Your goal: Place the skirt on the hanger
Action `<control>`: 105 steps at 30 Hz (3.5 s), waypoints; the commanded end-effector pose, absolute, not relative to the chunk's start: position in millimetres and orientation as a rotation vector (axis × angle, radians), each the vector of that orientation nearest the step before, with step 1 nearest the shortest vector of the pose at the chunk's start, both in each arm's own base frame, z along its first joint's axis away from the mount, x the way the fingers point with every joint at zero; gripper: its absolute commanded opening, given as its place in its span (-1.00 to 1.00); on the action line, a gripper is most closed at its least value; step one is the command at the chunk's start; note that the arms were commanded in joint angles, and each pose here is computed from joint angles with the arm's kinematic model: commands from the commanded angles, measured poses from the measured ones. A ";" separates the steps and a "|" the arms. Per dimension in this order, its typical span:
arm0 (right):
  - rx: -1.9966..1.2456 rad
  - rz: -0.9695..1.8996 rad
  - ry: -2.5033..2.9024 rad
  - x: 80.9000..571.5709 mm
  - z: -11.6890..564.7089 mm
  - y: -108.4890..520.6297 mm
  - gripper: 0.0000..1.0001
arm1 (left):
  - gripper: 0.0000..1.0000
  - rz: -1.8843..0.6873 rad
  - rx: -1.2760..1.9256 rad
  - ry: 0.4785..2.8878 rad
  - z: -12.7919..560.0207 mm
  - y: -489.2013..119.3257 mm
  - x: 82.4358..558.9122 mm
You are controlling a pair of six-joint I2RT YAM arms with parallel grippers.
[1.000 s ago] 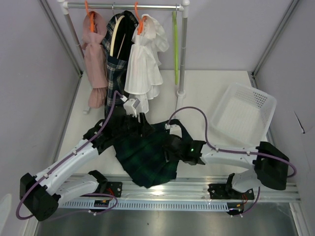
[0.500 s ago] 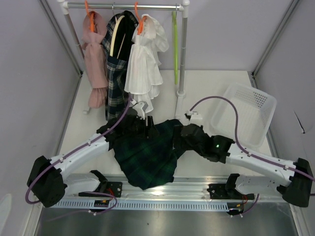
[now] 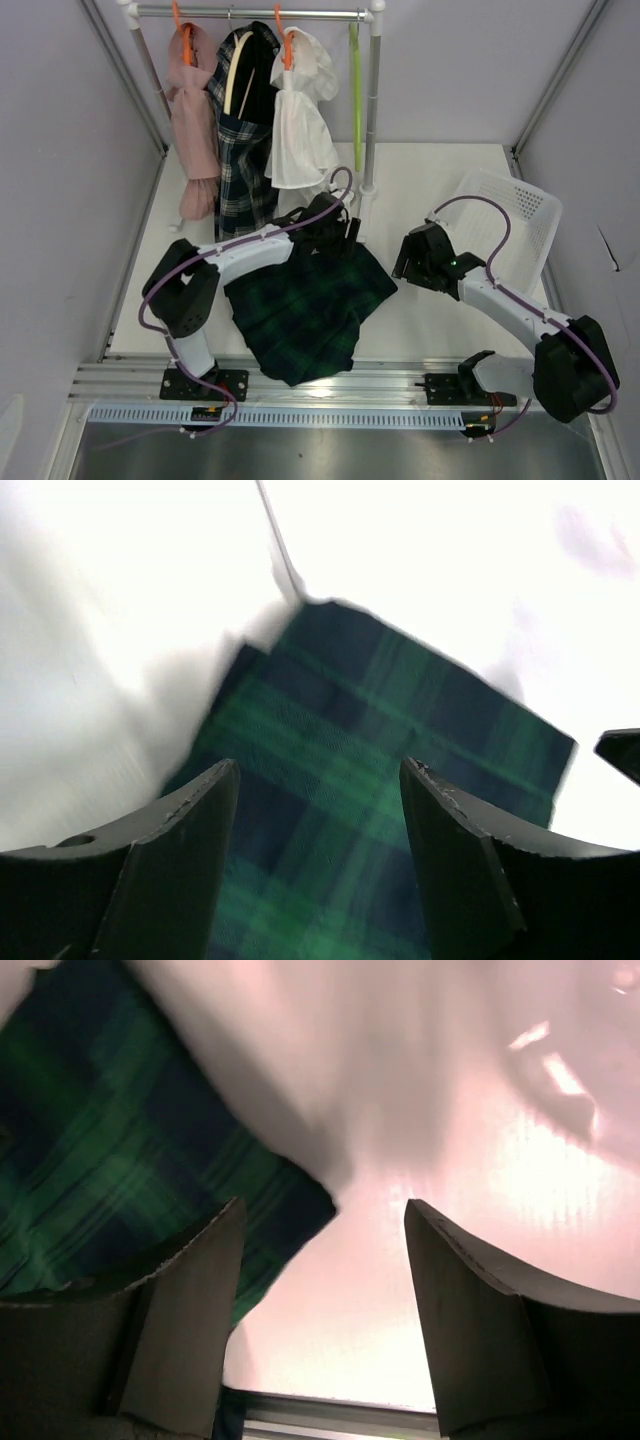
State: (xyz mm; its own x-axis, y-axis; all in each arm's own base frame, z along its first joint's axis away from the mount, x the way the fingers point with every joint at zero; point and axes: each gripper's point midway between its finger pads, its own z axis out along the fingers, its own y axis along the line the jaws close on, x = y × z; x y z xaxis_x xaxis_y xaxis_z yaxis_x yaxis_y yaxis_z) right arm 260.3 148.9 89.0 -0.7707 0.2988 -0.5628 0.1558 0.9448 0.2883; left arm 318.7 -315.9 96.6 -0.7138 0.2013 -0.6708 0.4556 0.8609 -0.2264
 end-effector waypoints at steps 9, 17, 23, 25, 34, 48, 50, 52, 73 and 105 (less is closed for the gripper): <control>0.421 0.281 2.462 265.4 76.8 98.8 0.35 | 0.47 -0.441 0.805 2.296 84.5 -348.6 350.4; 0.472 0.270 2.449 249.1 79.3 74.0 0.35 | 0.47 -0.550 0.922 2.344 63.6 -363.7 341.9; 0.488 0.304 2.421 247.0 86.2 70.9 0.35 | 0.34 -0.585 0.960 2.380 50.1 -365.5 334.5; 0.488 0.318 2.419 247.0 87.6 72.8 0.35 | 0.09 -0.587 0.964 2.390 45.7 -364.8 332.6; 0.455 0.368 2.396 250.0 102.5 84.9 0.32 | -1.00 -0.612 0.919 2.333 83.8 -362.6 330.4; 0.353 0.435 2.399 260.6 108.8 116.5 0.41 | -1.00 -0.682 0.695 2.241 161.8 -316.7 263.4; 0.319 0.451 2.397 263.5 112.8 125.3 0.46 | -1.00 -0.664 0.661 2.307 142.8 -302.2 240.9; 0.287 0.440 2.412 266.8 110.5 131.4 0.49 | -1.00 -0.674 0.628 2.350 127.8 -286.4 212.3; -0.089 0.490 2.489 284.9 95.6 239.4 0.59 | -1.00 -0.747 0.516 2.583 47.2 -242.0 86.5; 0.282 0.440 1.971 279.2 307.0 158.9 -1.00 | -1.00 -0.645 0.415 2.034 308.3 -217.2 198.2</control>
